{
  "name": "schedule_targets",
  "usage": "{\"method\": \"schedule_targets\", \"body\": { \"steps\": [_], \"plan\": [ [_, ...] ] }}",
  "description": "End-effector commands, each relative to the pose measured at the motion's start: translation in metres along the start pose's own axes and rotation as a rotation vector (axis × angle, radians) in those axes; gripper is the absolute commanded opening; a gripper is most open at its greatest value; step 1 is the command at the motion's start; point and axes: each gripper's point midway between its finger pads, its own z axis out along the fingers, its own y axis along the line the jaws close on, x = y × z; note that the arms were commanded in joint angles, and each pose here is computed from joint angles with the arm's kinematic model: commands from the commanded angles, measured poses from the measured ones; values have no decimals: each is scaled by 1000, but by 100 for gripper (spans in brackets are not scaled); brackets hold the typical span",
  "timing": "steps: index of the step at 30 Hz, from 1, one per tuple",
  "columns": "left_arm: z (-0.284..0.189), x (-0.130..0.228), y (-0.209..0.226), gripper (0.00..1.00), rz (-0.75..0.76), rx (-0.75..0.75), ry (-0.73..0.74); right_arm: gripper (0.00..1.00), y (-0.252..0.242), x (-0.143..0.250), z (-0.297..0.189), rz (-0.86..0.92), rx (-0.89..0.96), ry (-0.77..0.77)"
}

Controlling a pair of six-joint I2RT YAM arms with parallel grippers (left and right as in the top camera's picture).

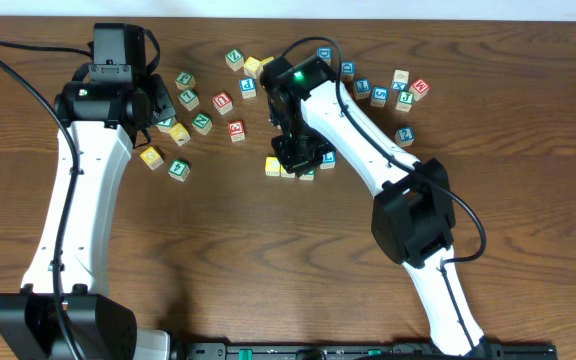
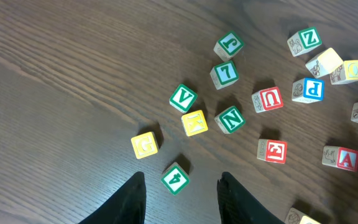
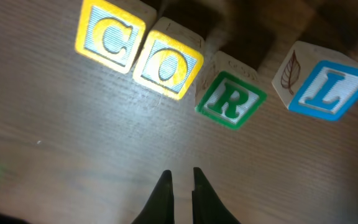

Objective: Spell out CORL

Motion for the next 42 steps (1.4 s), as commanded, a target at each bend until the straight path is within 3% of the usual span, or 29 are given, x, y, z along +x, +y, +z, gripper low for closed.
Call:
{"method": "schedule_targets", "body": {
  "steps": [1, 16, 42],
  "plan": [
    [1, -1, 3, 37, 3, -15, -2, 5, -4, 1, 11, 12, 47, 2],
    [1, -1, 3, 37, 3, -15, -2, 1, -15, -7, 47, 62, 125, -35],
    [1, -1, 3, 37, 3, -14, -2, 1, -30, -21, 35, 110, 157, -106]
  ]
}}
